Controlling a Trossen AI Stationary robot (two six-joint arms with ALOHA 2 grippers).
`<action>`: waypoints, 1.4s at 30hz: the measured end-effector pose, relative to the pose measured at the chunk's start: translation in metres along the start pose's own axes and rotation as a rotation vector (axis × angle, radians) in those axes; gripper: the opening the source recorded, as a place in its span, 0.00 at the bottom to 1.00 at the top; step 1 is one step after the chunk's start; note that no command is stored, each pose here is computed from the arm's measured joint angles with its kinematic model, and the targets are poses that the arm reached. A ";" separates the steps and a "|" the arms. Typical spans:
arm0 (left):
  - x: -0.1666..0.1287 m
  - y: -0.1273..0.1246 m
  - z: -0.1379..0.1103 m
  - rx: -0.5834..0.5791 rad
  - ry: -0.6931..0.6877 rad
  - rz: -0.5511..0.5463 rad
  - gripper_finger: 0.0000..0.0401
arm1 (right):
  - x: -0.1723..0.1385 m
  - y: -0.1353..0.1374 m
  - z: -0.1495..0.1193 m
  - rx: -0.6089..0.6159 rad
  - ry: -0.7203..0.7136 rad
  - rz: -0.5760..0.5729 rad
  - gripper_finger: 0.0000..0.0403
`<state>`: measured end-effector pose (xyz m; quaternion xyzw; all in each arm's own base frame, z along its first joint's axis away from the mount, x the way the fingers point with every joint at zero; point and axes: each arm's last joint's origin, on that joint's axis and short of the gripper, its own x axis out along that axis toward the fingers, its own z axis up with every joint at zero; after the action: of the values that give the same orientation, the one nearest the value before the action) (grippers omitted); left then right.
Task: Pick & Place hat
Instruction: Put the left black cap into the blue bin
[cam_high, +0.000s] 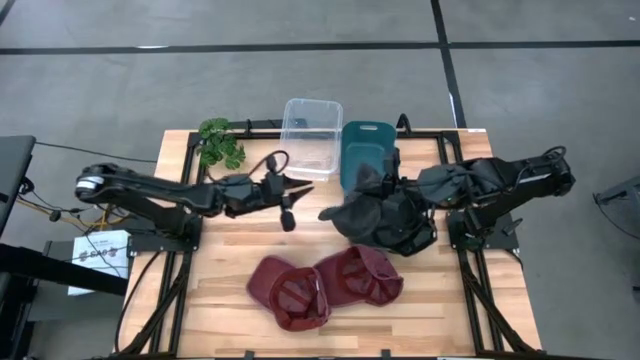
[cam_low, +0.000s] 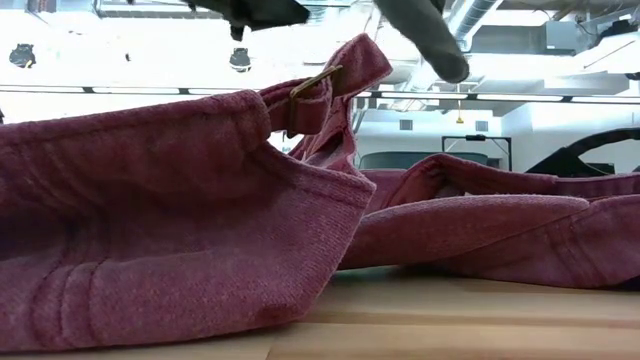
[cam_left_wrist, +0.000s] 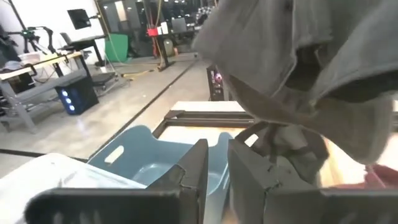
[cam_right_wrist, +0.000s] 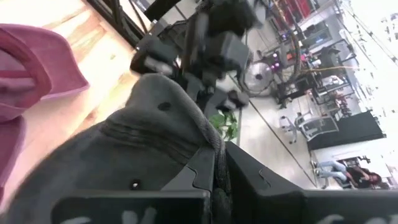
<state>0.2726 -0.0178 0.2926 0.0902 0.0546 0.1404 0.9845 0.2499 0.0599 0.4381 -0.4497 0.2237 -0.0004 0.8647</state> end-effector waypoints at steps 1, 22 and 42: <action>-0.005 0.001 0.003 -0.001 -0.003 -0.005 0.15 | 0.000 -0.002 -0.002 0.004 0.013 -0.013 0.03; -0.029 0.011 0.006 0.078 0.074 -0.031 0.15 | 0.042 -0.091 -0.127 0.334 0.391 -0.270 0.03; -0.025 0.017 -0.004 0.056 0.052 -0.087 0.15 | 0.117 -0.080 -0.237 0.636 0.728 -0.016 0.03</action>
<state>0.2432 -0.0080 0.2943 0.1116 0.0879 0.0982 0.9850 0.2797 -0.1957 0.3379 -0.1357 0.4970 -0.2327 0.8249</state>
